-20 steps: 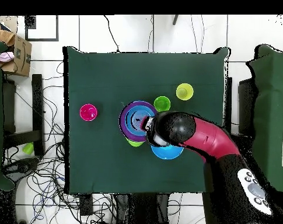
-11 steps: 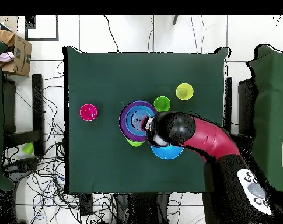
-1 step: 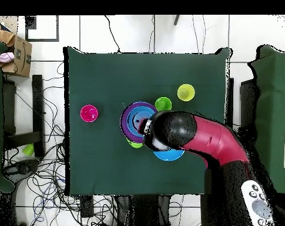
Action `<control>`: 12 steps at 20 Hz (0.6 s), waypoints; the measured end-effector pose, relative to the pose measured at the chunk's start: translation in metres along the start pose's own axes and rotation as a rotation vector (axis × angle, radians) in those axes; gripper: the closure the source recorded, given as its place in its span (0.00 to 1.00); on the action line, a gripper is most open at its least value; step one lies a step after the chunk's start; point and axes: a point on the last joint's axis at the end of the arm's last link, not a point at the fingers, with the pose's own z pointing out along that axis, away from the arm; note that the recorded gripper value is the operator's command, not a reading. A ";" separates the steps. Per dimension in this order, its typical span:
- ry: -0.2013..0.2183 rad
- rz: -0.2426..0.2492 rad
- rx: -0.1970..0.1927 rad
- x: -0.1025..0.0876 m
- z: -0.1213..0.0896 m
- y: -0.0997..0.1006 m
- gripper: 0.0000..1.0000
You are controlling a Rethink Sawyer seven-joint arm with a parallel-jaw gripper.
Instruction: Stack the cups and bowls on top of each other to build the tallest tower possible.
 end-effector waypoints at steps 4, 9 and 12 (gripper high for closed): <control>0.026 -0.016 0.016 0.001 -0.024 0.008 0.00; -0.005 -0.032 0.046 -0.019 -0.043 0.003 0.00; -0.056 -0.039 0.079 -0.044 -0.051 -0.011 0.00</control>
